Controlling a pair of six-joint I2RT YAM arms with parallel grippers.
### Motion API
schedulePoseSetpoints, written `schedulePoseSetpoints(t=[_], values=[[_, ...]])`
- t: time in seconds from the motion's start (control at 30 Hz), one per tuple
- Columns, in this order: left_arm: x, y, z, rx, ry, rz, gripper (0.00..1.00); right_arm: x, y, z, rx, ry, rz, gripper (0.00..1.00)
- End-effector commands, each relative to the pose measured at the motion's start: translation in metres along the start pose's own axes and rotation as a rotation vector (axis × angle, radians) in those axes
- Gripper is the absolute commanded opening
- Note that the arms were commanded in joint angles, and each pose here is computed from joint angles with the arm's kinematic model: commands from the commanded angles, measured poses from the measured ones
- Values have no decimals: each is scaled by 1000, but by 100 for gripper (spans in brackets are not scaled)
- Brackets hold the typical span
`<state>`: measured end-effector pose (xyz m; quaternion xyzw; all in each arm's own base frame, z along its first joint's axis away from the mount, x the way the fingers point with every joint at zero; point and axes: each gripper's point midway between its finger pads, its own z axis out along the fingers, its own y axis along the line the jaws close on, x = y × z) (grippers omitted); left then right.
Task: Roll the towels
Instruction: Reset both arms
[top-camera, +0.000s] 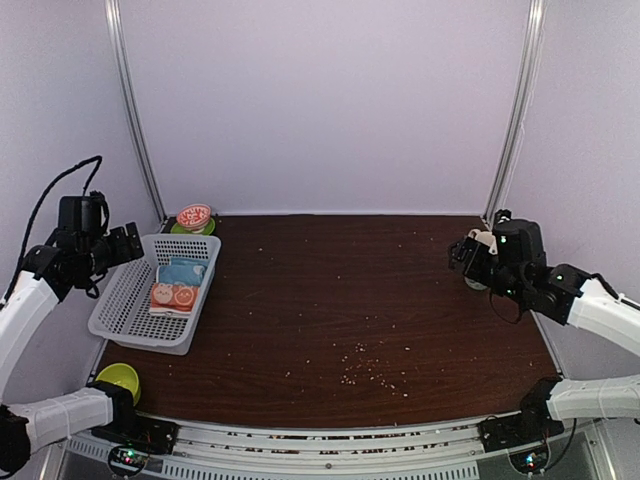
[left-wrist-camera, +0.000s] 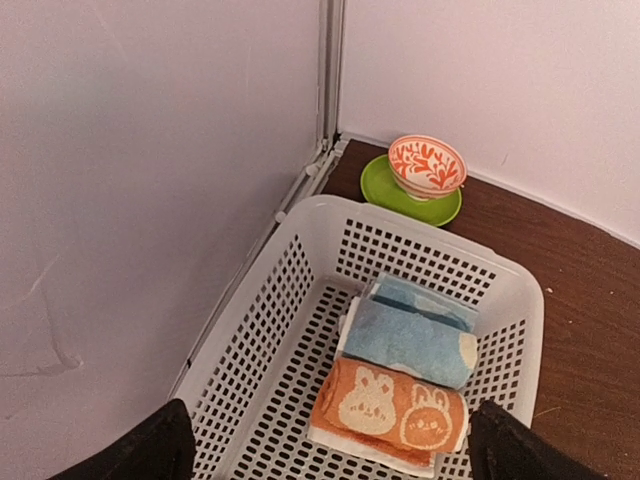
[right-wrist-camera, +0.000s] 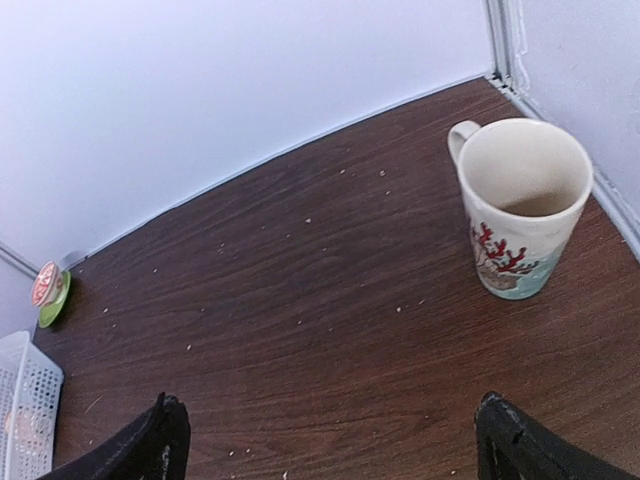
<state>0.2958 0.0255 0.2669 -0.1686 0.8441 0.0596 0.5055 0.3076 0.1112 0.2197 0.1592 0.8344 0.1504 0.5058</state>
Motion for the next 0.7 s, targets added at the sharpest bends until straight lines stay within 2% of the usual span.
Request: schedulePoseSetpoints(t=[0.0, 0.1, 0.2, 0.27, 0.4, 0.5, 0.67], values=[[18, -11, 21, 17, 75, 39, 98, -26, -23, -10, 126, -125, 14, 100], [29, -19, 26, 58, 111, 4, 98, -26, -27, -14, 127, -141, 31, 100], [29, -24, 24, 101, 83, -63, 98, -19, -28, -13, 98, -139, 66, 100], [23, -39, 20, 188, 73, -11, 98, -22, -25, -14, 84, -150, 49, 100], [3, -50, 13, 235, 46, 53, 98, -65, -5, -35, 73, -205, -80, 100], [-7, -45, 10, 208, 3, 82, 98, -98, -1, -57, 89, -296, -133, 100], [-3, -43, 8, 221, -48, 60, 98, -106, -13, -69, 114, -407, -195, 100]])
